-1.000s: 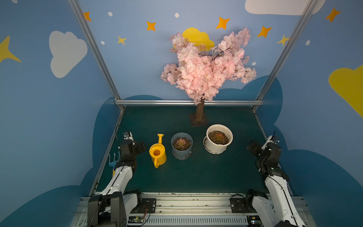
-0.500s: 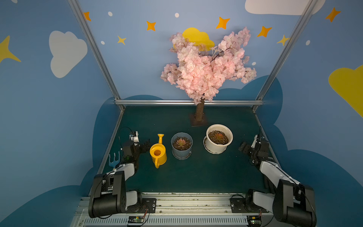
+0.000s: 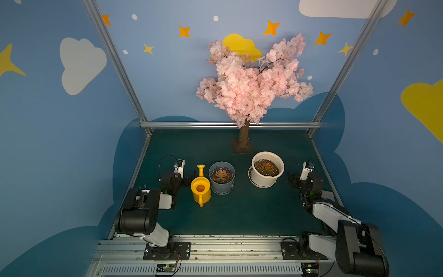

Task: Water the succulent around the soil edge
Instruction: Move the watering can to the center of the board.

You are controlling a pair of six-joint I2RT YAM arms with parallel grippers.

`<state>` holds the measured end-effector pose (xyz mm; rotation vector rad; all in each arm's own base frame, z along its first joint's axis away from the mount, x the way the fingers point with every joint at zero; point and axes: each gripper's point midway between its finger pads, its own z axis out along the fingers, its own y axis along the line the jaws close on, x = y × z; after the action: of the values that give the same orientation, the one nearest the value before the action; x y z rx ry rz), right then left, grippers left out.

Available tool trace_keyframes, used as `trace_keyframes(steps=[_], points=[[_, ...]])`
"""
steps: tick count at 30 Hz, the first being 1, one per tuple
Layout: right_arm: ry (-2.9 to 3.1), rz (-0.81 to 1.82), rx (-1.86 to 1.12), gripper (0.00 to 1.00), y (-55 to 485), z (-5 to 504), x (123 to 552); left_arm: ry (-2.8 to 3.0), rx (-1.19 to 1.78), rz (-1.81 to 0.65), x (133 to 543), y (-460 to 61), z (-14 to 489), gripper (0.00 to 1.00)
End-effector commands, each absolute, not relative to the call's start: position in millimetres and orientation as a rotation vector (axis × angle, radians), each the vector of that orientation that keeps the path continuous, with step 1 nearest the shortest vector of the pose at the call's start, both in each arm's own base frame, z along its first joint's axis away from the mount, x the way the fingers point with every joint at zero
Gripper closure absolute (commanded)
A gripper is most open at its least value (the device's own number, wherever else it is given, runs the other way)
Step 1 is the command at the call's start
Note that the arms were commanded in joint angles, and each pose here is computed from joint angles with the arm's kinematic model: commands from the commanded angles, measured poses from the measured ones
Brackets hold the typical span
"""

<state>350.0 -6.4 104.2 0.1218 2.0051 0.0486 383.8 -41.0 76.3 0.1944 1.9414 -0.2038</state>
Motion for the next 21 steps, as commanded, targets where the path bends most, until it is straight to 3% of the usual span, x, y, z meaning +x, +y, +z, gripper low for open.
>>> trace_keyframes(steps=[1, 8, 21], points=[[1.890, -0.009, 0.012, 0.02, 5, 119, 364, 1.909, 0.215, -0.153, 391, -40, 87, 0.00], [2.030, -0.090, -0.094, 0.02, 13, 88, 390, 1.904, 0.264, -0.183, 390, -48, 87, 0.00], [2.066, -0.067, -0.035, 0.02, 3, 86, 393, 1.907, 0.262, -0.182, 391, -48, 87, 0.00]])
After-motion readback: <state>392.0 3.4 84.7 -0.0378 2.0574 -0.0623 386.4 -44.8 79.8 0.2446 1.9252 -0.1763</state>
